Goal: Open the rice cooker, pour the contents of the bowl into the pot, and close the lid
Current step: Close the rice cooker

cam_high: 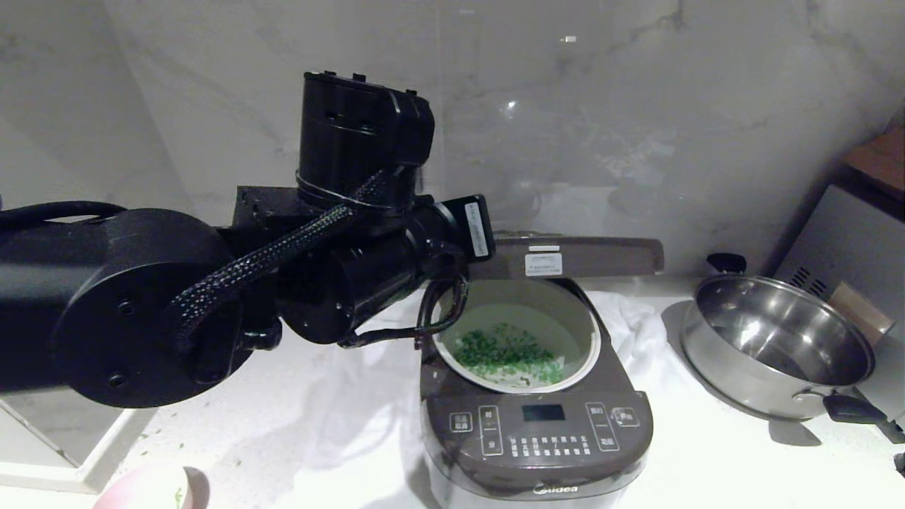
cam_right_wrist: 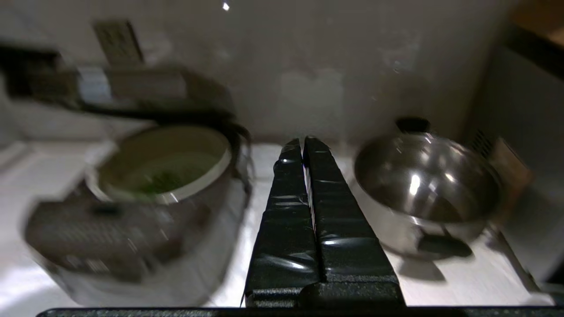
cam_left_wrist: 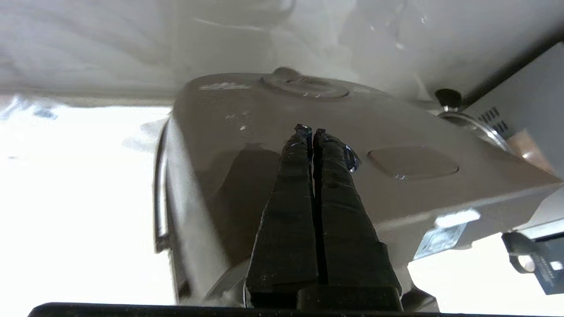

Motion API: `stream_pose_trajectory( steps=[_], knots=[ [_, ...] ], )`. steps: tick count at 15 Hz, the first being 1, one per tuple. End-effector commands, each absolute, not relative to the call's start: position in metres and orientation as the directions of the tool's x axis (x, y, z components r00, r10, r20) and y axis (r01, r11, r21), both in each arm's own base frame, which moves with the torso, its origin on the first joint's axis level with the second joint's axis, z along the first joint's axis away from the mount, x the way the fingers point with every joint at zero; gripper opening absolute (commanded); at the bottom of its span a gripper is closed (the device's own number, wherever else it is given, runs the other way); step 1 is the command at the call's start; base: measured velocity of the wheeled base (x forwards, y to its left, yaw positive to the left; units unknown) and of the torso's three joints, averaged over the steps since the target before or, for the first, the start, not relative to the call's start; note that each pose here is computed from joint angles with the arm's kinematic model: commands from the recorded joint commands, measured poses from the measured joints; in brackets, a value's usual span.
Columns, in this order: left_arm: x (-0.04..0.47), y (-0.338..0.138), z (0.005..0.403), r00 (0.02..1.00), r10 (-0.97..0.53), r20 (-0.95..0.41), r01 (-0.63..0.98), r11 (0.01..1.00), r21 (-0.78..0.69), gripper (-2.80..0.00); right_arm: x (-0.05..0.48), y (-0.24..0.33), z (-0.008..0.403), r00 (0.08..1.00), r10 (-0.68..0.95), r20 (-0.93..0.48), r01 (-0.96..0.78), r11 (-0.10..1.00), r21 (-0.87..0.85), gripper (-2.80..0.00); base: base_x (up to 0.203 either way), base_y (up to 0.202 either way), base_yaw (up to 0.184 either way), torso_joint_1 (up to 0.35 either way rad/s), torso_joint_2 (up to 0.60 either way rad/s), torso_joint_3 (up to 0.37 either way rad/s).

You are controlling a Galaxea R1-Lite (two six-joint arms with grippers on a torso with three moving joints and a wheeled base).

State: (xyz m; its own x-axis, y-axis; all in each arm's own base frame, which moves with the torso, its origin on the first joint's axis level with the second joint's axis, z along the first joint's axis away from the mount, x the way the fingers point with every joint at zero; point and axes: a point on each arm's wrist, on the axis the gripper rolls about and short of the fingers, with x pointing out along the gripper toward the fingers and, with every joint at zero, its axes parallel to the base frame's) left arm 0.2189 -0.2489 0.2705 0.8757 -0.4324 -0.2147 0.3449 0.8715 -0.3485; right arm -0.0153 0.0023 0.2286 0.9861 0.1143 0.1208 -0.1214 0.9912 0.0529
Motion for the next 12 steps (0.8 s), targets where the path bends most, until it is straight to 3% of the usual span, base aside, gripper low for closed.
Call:
stream_pose_trajectory(
  steps=[1, 6, 9, 12],
  knots=[
    [0.21, -0.238, 0.273, 0.877, -0.431, -0.213, 0.342, 0.87, -0.355, -2.8, 0.045, 0.003, 0.276, 0.991, 0.136, 0.001, -0.135, 0.983, 0.125, -2.8, 0.0, 0.0, 0.0, 0.0, 0.0, 0.0],
    [0.207, -0.236, 0.256, 0.864, -0.428, -0.265, 0.322, 0.875, -0.361, -2.8, 0.168, 0.007, 0.311, 0.969, 0.182, -0.166, -0.119, 0.936, 0.332, -2.8, 0.0, 0.0, 0.0, 0.0, 0.0, 0.0],
    [0.203, -0.239, 0.242, 0.842, -0.442, -0.309, 0.336, 0.879, -0.339, -2.8, 0.224, 0.025, 0.296, 0.924, 0.268, -0.273, -0.145, 0.905, 0.399, -2.8, 0.0, 0.0, 0.0, 0.0, 0.0, 0.0],
    [0.204, -0.238, 0.24, 0.843, -0.437, -0.314, 0.331, 0.882, -0.336, -2.8, 0.245, 0.059, 0.277, 0.861, 0.368, -0.352, -0.199, 0.88, 0.432, -2.8, 0.0, 0.0, 0.0, 0.0, 0.0, 0.0]
  ],
)
